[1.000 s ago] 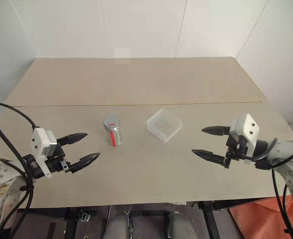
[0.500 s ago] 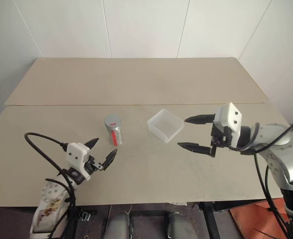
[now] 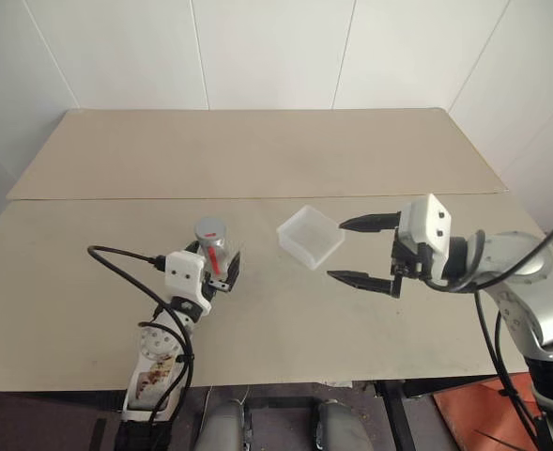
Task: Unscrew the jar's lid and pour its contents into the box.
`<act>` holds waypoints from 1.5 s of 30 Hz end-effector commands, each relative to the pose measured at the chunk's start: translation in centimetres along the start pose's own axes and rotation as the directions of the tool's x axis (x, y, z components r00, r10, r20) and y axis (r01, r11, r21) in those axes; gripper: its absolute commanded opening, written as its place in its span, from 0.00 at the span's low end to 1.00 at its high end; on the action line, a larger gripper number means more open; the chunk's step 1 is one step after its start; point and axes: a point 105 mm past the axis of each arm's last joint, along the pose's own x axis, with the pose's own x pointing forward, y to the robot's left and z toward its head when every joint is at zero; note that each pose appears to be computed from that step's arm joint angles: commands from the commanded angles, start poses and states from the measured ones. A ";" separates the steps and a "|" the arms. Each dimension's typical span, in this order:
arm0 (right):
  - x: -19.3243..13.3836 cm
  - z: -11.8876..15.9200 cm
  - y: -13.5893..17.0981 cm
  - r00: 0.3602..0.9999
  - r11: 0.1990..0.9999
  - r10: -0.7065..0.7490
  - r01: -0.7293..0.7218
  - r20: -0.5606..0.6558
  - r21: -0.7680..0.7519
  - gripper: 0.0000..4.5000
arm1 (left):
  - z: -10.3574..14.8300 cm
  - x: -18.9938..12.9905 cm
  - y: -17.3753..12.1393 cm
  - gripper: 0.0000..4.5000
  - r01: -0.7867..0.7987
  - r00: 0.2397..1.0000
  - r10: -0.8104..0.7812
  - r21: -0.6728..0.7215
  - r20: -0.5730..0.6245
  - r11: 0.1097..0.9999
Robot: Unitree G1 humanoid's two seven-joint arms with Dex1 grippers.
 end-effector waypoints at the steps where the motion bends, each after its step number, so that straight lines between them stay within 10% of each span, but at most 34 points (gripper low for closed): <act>1: -0.5 1.5 0.0 0.999 0.998 -0.007 0.010 0.043 -0.060 1.00 | 1.2 0.5 -0.1 1.00 -0.013 0.998 0.012 0.024 0.055 1.000; 7: -0.7 1.4 0.1 0.999 0.998 -0.013 0.015 0.038 -0.063 1.00 | 1.4 1.3 0.1 1.00 -0.057 0.996 0.056 0.010 0.069 0.998; 14: -0.9 1.6 0.3 0.999 0.997 -0.017 0.020 0.040 -0.068 1.00 | 2.3 1.9 -0.4 0.57 -0.072 0.990 0.071 0.005 0.124 0.997; 27: 1.4 4.1 1.0 0.986 0.996 0.039 -0.026 0.163 -0.081 1.00 | 7.7 2.7 2.3 0.49 0.277 0.942 -0.271 -0.005 0.198 0.961; 35: 5.9 8.3 -0.5 0.947 0.998 0.066 -0.061 0.315 -0.025 1.00 | 10.9 -0.1 2.8 0.49 0.831 0.550 -0.828 0.033 0.110 0.556; 45: 10.2 10.2 -1.3 0.947 0.989 0.045 -0.087 0.317 0.120 1.00 | 11.3 1.6 -0.1 0.49 0.926 0.352 -0.922 0.083 0.163 0.368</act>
